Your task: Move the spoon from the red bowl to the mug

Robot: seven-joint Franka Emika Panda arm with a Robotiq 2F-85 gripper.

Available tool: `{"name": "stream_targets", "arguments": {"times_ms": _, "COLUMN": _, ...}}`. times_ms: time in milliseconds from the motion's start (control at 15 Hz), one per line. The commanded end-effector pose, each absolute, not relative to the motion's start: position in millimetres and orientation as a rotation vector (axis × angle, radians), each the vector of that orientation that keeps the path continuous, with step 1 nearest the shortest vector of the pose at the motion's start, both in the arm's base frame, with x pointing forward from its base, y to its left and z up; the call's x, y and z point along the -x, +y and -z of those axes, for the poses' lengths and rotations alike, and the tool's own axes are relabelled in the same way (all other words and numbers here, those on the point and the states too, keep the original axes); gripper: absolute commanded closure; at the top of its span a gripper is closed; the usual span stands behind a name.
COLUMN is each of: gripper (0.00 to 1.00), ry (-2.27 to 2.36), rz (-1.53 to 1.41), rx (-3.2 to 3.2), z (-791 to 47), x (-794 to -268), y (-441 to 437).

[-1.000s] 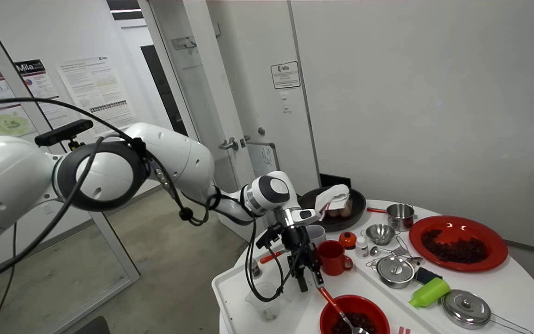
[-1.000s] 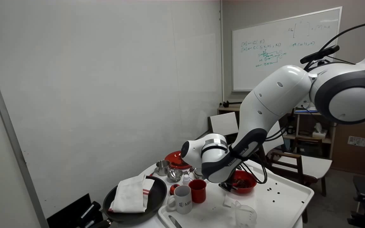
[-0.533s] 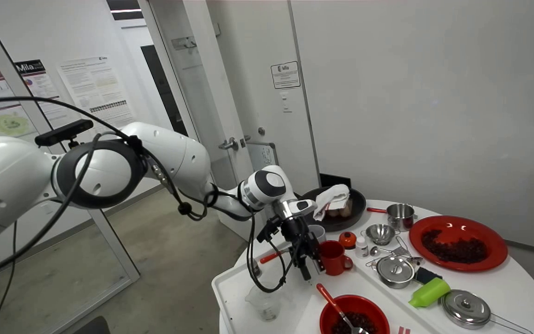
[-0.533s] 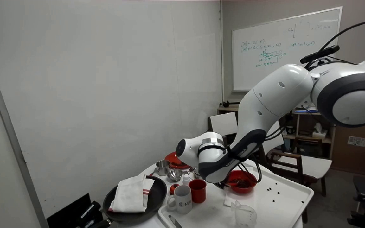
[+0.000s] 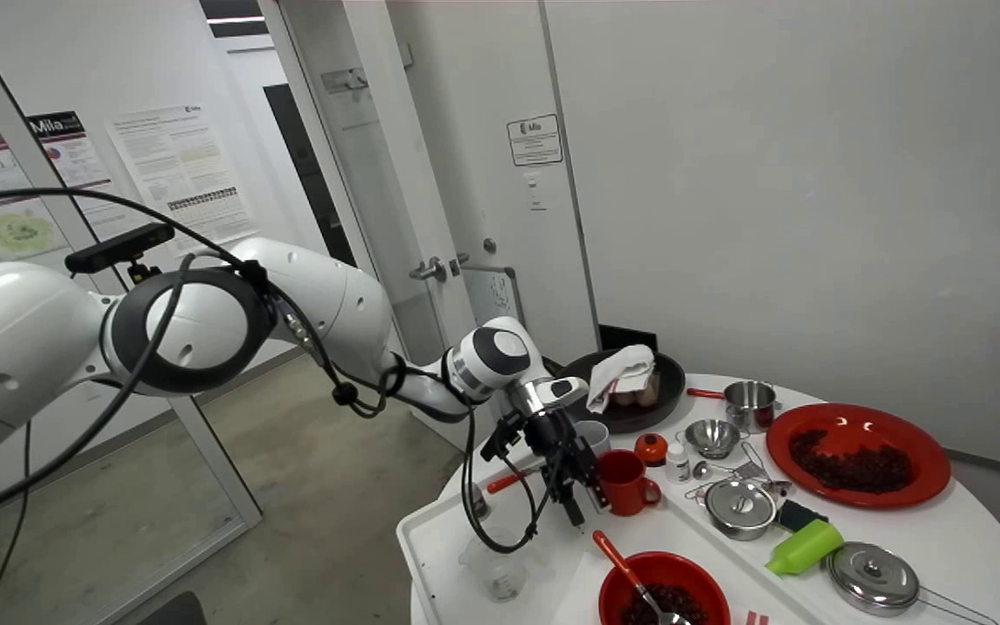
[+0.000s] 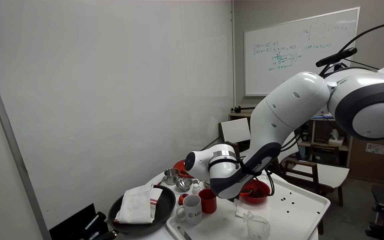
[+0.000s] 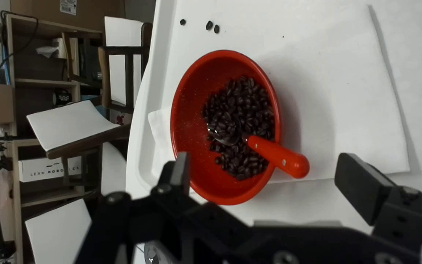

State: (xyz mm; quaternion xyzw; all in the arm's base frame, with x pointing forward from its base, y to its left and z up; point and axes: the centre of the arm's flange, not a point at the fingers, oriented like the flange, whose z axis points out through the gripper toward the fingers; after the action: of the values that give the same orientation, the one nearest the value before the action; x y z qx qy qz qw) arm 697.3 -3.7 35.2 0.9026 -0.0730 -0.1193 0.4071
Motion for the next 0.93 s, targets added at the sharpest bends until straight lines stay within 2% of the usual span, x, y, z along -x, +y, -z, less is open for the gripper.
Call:
{"name": "stream_targets", "arguments": {"times_ms": 0, "gripper": 0.0, "ry": -0.137, "rz": 0.243, "rx": -2.269, "z": -26, "x": -701, "y": -5}}
{"name": "stream_targets", "arguments": {"times_ms": 800, "gripper": 0.0, "ry": -0.128, "rz": 0.218, "rx": -2.266, "z": -10, "x": -698, "y": -23}}
{"name": "stream_targets", "arguments": {"times_ms": 867, "gripper": 0.03, "ry": -0.129, "rz": 0.22, "rx": -2.266, "z": -9, "x": -698, "y": -24}}
